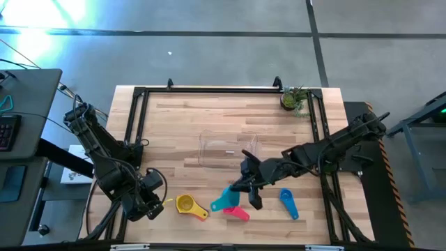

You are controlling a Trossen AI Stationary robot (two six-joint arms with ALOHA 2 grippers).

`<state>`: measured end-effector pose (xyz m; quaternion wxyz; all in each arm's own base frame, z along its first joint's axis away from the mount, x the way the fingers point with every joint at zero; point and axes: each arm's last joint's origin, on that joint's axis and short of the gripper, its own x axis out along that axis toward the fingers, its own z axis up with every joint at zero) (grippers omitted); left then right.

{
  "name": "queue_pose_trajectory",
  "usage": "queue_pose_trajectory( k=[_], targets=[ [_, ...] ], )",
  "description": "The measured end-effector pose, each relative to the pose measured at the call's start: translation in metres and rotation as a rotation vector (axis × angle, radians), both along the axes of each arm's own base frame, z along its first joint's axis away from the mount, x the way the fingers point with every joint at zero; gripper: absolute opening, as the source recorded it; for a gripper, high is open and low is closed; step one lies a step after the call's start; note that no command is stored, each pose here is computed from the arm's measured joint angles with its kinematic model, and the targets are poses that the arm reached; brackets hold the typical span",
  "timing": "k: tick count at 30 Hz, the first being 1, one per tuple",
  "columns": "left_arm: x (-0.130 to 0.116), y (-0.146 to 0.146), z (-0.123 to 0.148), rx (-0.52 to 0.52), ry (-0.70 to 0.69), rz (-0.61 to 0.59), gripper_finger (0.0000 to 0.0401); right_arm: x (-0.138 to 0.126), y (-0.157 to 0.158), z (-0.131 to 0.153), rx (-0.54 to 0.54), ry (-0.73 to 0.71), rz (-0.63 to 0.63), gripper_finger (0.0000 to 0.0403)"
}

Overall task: Nest measuring cups in basket
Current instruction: Stack the light blue measuring cup on top of the yellow measuring cup

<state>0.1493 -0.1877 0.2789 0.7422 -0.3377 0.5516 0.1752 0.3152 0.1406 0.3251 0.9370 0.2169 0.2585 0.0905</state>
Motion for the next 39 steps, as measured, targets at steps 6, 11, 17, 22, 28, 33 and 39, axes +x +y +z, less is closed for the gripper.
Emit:
queue_pose_trajectory(
  k=[6, 11, 17, 22, 28, 33, 39],
  targets=[
    [0.005, 0.004, 0.0, 0.006, -0.018, 0.027, 0.0122, 0.003, 0.008, -0.011, -0.013, 0.031, 0.019, 0.0003],
    [0.019, 0.008, 0.003, 0.041, -0.127, 0.025, 0.0122, 0.013, 0.004, -0.029, -0.036, 0.108, 0.013, 0.0003],
    [0.037, 0.012, 0.007, 0.018, -0.215, -0.015, 0.0122, 0.023, -0.003, -0.048, -0.045, 0.202, 0.025, 0.0003],
    [0.052, 0.021, 0.011, 0.014, -0.276, -0.016, 0.0122, 0.026, -0.01, -0.057, -0.081, 0.246, 0.045, 0.0003],
    [0.072, 0.034, 0.016, -0.006, -0.365, 0.021, 0.0122, 0.028, -0.019, -0.059, -0.144, 0.253, 0.057, 0.0003],
    [0.09, 0.047, 0.023, -0.054, -0.455, 0.104, 0.0122, 0.028, -0.027, -0.061, -0.192, 0.272, 0.058, 0.0003],
    [0.108, 0.064, 0.031, -0.094, -0.542, 0.151, 0.0122, 0.027, -0.038, -0.065, -0.233, 0.319, 0.056, 0.0003]
  ],
)
